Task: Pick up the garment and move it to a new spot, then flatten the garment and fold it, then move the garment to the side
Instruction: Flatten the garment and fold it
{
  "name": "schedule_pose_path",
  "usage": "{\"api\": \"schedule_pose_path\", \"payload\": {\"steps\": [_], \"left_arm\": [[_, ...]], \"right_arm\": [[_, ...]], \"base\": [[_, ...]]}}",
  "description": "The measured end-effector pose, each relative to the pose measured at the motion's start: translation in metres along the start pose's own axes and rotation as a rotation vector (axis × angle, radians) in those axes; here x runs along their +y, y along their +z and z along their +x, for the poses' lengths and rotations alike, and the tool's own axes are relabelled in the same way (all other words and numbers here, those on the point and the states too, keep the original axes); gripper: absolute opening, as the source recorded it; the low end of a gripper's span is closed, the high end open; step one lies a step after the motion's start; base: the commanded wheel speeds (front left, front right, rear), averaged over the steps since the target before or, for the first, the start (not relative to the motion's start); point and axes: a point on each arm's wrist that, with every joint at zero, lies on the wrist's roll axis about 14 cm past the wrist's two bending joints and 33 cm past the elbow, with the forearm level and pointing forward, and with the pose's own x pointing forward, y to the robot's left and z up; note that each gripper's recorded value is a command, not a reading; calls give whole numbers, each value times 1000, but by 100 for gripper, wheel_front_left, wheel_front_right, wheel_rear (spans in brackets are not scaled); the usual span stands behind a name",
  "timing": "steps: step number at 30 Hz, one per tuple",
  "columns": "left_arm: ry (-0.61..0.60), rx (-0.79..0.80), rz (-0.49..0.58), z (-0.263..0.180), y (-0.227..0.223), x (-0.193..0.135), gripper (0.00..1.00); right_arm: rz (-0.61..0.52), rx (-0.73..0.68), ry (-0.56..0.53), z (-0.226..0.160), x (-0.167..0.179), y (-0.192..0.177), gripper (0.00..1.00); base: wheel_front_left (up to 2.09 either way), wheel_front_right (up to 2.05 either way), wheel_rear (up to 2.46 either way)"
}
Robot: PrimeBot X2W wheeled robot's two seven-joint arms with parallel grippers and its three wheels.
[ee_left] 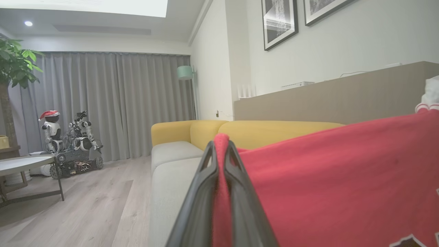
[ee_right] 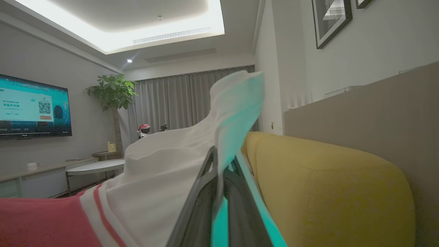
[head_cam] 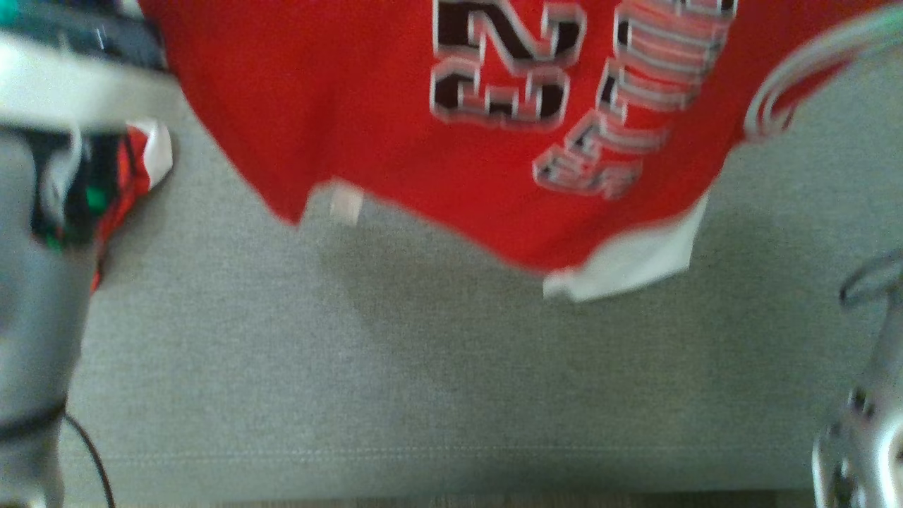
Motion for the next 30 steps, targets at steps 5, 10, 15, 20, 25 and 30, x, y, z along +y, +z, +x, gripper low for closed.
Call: {"api": "schedule_pose_path", "payload": {"steps": [5,10,15,20,25,30], "left_arm": [[-4,1,0,47,-28,16,0],[0,-3,16,79,-44,25,0],[-6,48,43,101,-68,28,0],[16,183,25,98,-124,33,0],[33,341,-33,72,-194,27,0],[63,468,-125,29,-246,15,0]], "right_arm": [[32,-64,46,61,11,0,0],[63,-92,67,102,17,-6,0],[76,-88,64,132,19,-25,0],[79,62,40,136,13,-92,0],[90,295,14,107,5,-188,0],[149,438,-13,53,3,-259,0]], "base": [[0,0,0],[0,0,0],[0,0,0],[0,0,0],[0,0,0],[0,0,0]]}}
